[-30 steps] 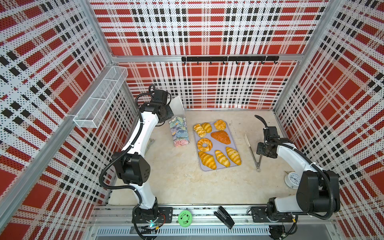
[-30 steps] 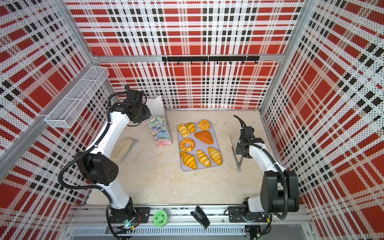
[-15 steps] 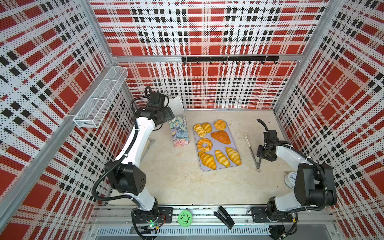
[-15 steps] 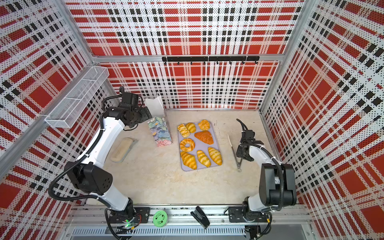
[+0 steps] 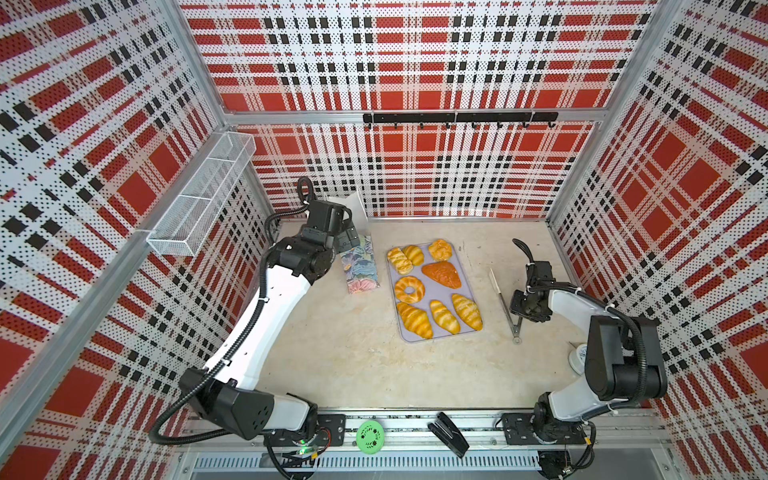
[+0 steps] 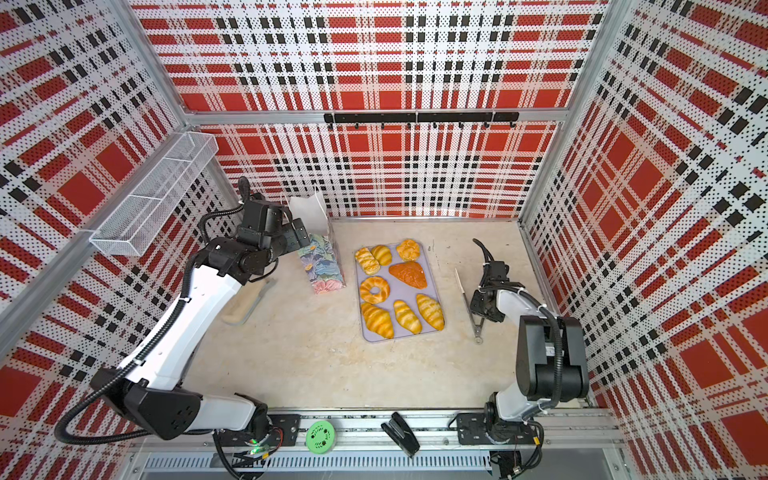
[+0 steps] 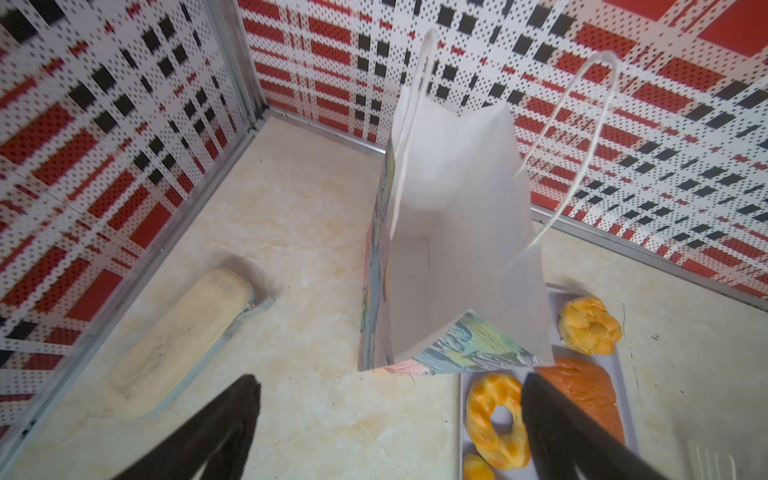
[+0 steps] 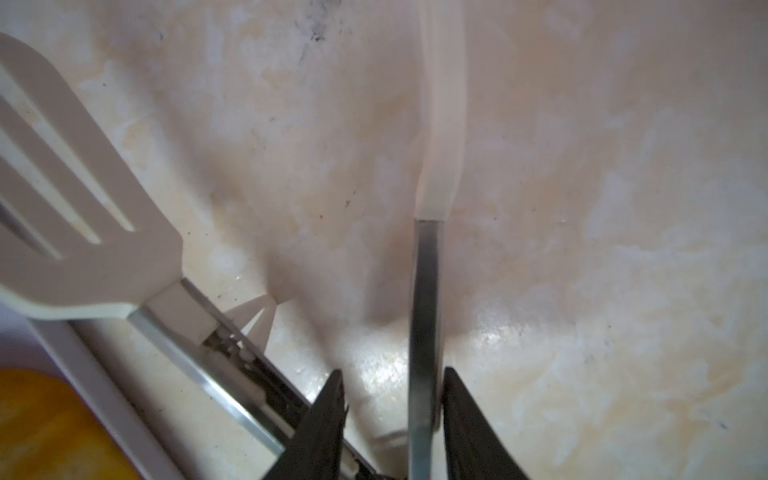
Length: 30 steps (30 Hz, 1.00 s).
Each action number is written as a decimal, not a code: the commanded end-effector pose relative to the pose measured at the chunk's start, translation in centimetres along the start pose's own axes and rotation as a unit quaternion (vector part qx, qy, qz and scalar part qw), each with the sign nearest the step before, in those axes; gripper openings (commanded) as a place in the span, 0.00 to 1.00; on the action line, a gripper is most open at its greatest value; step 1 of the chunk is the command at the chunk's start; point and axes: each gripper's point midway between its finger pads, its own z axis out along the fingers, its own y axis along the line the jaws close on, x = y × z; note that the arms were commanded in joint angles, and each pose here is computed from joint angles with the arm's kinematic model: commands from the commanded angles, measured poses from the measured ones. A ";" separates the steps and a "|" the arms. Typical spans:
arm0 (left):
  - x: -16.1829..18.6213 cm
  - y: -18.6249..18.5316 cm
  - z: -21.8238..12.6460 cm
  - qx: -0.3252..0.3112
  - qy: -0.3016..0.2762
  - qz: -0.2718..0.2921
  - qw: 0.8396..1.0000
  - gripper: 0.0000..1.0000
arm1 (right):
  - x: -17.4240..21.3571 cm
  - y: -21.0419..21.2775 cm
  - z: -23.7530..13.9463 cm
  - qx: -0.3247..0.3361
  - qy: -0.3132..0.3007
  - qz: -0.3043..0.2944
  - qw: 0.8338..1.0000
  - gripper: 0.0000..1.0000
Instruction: Place the fake bread into the paper bag
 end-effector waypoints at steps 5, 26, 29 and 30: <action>-3.0 -0.7 -3.9 -0.035 -0.118 0.033 0.992 0.99 | -0.7 0.8 1.0 -0.018 0.003 -0.004 1.000 0.29; -2.9 -14.5 -3.8 0.166 -0.099 0.150 0.970 0.99 | -8.6 4.1 -8.7 -0.079 -0.111 -0.050 0.989 0.09; -2.5 -17.5 -4.1 0.215 -0.094 0.174 0.956 0.99 | -9.6 5.3 -10.2 -0.109 -0.129 -0.058 0.984 0.09; -2.2 -18.6 -4.1 0.236 -0.090 0.180 0.951 0.99 | -9.9 5.9 -10.8 -0.124 -0.136 -0.063 0.981 0.09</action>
